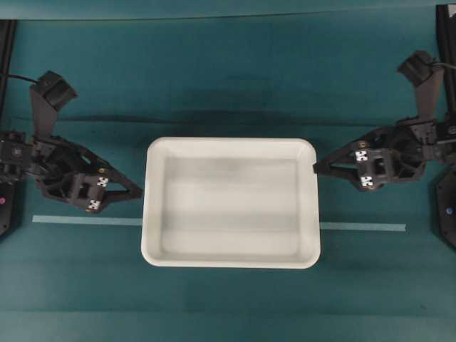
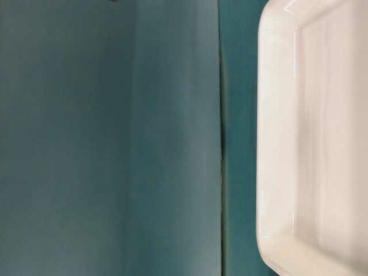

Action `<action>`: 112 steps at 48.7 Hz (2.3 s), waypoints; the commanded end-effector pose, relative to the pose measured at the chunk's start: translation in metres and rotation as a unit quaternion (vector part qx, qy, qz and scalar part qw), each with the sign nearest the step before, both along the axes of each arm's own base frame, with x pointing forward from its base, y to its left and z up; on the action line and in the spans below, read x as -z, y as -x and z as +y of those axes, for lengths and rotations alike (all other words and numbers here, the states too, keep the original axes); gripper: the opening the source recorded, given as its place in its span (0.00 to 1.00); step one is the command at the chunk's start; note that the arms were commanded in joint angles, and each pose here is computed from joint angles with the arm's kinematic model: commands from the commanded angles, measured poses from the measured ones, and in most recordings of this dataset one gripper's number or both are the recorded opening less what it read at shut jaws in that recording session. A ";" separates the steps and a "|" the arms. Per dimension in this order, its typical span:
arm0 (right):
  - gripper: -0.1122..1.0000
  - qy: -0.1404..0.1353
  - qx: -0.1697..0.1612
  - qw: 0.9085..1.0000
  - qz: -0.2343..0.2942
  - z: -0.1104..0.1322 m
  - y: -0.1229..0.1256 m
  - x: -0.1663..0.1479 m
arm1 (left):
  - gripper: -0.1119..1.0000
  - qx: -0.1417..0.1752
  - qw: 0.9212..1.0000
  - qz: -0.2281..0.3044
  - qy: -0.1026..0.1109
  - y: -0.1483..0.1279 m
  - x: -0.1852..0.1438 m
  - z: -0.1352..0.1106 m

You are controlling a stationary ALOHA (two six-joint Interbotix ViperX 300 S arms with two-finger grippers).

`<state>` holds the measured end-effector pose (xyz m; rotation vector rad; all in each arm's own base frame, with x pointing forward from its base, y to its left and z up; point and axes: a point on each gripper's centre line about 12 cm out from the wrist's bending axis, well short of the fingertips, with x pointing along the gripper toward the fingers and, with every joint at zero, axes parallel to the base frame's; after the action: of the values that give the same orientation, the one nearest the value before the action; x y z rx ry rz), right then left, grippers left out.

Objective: Lift the white case with both hands.

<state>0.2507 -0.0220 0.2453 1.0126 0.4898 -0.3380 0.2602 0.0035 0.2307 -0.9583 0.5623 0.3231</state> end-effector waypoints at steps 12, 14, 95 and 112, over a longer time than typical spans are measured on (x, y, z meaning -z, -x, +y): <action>0.91 0.086 -0.040 0.994 -0.058 0.000 0.007 -0.030 | 0.96 0.039 0.996 -0.053 -0.060 0.005 -0.028 0.000; 0.91 0.099 -0.044 0.992 -0.066 0.000 0.009 -0.034 | 0.96 0.043 0.995 -0.061 -0.068 0.007 -0.032 0.000; 0.91 0.359 -0.130 0.902 -0.201 0.013 0.065 -0.106 | 0.94 0.125 0.918 -0.258 -0.273 0.074 -0.115 -0.010; 0.91 0.360 -0.132 0.902 -0.200 0.014 0.066 -0.104 | 0.94 0.128 0.918 -0.257 -0.273 0.074 -0.113 -0.011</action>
<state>0.1801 -0.0087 0.3497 0.2706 0.0861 -0.0459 0.1797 -0.0061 0.3444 -0.3930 0.0759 -0.0179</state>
